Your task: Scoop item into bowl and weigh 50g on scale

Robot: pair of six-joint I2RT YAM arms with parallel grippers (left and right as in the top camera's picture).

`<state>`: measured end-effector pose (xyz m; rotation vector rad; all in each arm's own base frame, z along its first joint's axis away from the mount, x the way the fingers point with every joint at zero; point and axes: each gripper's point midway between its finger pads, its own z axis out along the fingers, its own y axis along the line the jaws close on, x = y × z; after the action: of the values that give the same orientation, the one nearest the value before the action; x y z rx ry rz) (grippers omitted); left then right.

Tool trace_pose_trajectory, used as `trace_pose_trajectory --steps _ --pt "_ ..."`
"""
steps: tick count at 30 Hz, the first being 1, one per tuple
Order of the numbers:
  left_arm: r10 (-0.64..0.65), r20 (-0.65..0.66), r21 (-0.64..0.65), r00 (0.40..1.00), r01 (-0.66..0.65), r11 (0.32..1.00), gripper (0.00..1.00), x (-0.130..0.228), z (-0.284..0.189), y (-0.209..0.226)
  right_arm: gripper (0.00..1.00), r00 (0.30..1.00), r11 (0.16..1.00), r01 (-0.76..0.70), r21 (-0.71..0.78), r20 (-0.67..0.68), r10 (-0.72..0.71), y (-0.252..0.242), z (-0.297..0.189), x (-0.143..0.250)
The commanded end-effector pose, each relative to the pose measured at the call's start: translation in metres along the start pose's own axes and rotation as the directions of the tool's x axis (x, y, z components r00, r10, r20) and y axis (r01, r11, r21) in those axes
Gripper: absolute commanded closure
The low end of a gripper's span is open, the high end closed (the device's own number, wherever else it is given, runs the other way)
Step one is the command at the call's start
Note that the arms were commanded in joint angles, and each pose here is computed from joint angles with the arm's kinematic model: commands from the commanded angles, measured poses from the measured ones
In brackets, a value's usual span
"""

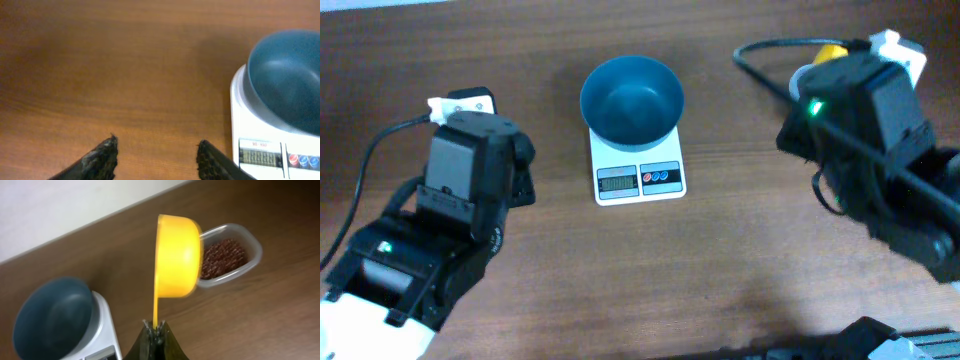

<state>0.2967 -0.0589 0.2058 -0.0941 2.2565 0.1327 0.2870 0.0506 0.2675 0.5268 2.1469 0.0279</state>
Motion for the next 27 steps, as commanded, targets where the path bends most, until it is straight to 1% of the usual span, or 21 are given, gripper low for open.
trace_pose_trajectory --steps 1,2,3,4,5,9,13,15,18,20,22,24,27 --pt "0.138 0.015 0.209 0.990 -0.138 0.968 0.18 -0.020 -0.020 -0.028 0.96 0.993 0.983 0.016 -0.184 -0.112 -0.037 0.015 0.001 -0.001" --pt "0.146 0.021 0.279 0.989 -0.146 0.949 0.06 -0.023 -0.027 -0.039 0.96 0.994 0.984 0.006 -0.177 -0.108 -0.026 0.012 0.001 -0.004" --pt "0.158 0.025 0.344 0.987 -0.156 0.926 0.01 -0.024 -0.033 -0.050 0.96 0.994 0.985 0.003 -0.175 -0.107 -0.022 0.011 0.001 -0.005" --pt "0.160 0.024 0.393 0.987 -0.156 0.906 0.01 -0.025 -0.039 -0.058 0.96 0.994 0.984 0.003 -0.180 -0.110 -0.023 0.012 0.000 -0.004" --pt "0.159 0.024 0.403 0.987 -0.155 0.902 0.01 -0.025 -0.041 -0.059 0.96 0.993 0.984 0.004 -0.180 -0.116 -0.025 0.012 0.001 -0.003" --pt "0.164 0.016 0.401 0.986 -0.156 0.903 0.01 -0.023 -0.040 -0.059 0.96 0.991 0.980 0.000 -0.201 -0.132 -0.028 0.015 -0.001 0.000" --pt "0.187 -0.035 0.394 0.982 -0.159 0.905 0.01 -0.010 -0.039 -0.055 0.96 0.981 0.959 -0.014 -0.285 -0.188 -0.041 0.029 -0.006 0.010" --pt "0.188 -0.037 0.394 0.981 -0.159 0.905 0.01 -0.009 -0.039 -0.055 0.96 0.973 0.941 -0.026 -0.338 -0.225 -0.054 0.038 -0.010 0.017" --pt "0.185 -0.029 0.384 0.982 -0.160 0.909 0.01 -0.012 -0.039 -0.053 0.96 0.956 0.928 -0.037 -0.372 -0.283 -0.075 0.043 -0.015 0.029" --pt "0.187 -0.035 0.393 0.982 -0.159 0.906 0.01 -0.010 -0.039 -0.055 0.96 0.929 0.900 -0.062 -0.431 -0.354 -0.105 0.051 -0.025 0.043" --pt "0.202 -0.066 0.449 0.977 -0.151 0.880 0.01 0.000 -0.044 -0.062 0.96 0.911 0.905 -0.066 -0.421 -0.395 -0.117 0.047 -0.027 0.053" --pt "0.226 -0.117 0.543 0.967 -0.128 0.830 0.01 0.015 -0.054 -0.075 0.96 0.886 0.899 -0.080 -0.430 -0.443 -0.133 0.046 -0.033 0.064" --pt "0.257 -0.191 0.538 0.948 -0.118 0.834 0.01 0.034 -0.057 -0.069 0.96 0.859 0.900 -0.091 -0.427 -0.490 -0.146 0.043 -0.038 0.075"
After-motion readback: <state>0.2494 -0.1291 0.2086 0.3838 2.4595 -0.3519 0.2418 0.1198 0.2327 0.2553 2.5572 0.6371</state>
